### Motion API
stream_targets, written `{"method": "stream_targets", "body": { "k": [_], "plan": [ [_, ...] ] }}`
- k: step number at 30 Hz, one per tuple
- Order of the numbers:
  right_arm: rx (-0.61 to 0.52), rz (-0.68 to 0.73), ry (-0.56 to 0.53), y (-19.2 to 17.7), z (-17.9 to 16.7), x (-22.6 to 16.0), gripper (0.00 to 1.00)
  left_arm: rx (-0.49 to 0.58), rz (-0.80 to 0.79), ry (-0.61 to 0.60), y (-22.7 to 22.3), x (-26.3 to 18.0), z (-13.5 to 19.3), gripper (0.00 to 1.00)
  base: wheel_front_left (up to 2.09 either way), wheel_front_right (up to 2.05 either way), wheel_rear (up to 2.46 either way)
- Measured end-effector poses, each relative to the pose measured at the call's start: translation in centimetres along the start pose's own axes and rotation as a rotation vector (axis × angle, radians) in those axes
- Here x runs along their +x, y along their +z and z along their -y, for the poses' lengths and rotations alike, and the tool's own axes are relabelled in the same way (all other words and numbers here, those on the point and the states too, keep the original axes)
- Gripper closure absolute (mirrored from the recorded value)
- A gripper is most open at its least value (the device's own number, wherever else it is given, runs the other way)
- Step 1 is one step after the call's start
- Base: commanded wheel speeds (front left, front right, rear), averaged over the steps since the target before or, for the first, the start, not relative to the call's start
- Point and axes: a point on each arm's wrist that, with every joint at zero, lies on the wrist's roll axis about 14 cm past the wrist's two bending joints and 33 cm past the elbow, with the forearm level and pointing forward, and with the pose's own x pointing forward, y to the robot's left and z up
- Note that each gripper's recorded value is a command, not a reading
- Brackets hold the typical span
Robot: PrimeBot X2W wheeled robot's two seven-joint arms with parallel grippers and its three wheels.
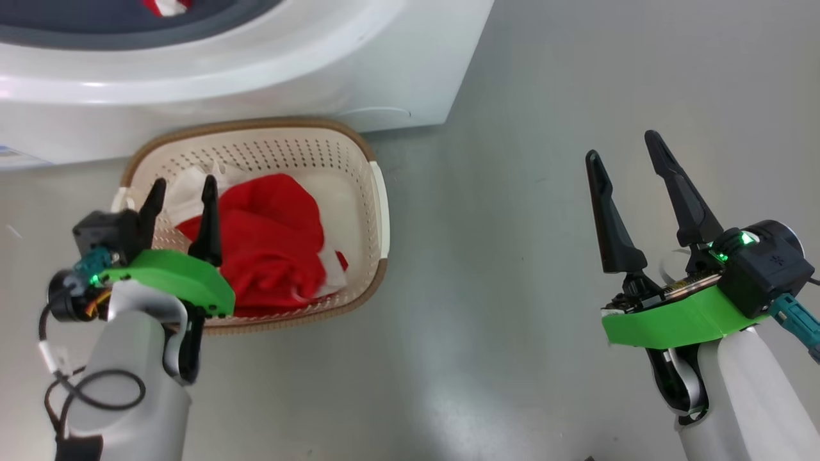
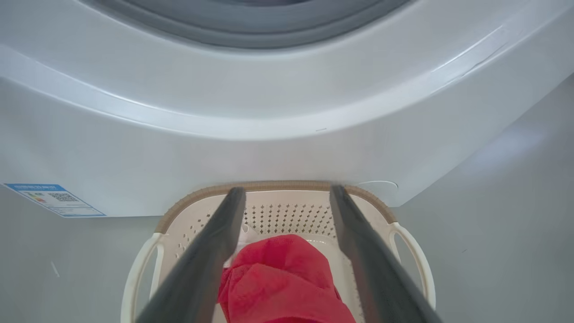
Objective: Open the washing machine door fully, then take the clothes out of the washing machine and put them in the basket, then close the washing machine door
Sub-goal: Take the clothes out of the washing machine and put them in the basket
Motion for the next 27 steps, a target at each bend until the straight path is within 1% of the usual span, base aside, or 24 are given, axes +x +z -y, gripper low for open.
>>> {"method": "stream_targets", "body": {
  "k": [8,14,17,20,27],
  "plan": [
    [0.000,0.055,0.026,2.7,-1.2,-0.6,0.00,-0.027,0.177,-0.024,4.9,-4.0,1.2,0.00,0.00,0.00,0.00],
    [-0.001,0.078,0.034,4.2,-1.8,-1.8,0.00,-0.020,0.316,-0.044,9.0,-7.2,2.1,0.00,0.00,0.00,0.00],
    [-0.004,0.104,0.040,5.3,-2.1,-2.2,0.00,-0.002,0.376,-0.038,10.7,-8.8,2.0,0.00,0.00,0.00,0.00],
    [-0.008,0.128,0.037,6.4,-2.1,-2.6,0.00,0.004,0.446,-0.009,12.8,-10.5,1.4,0.00,0.00,0.00,0.00],
    [-0.013,0.147,0.020,7.5,-1.8,-4.2,0.00,0.005,0.489,0.013,13.6,-13.3,1.2,0.00,0.00,0.00,0.00]
  ]
}}
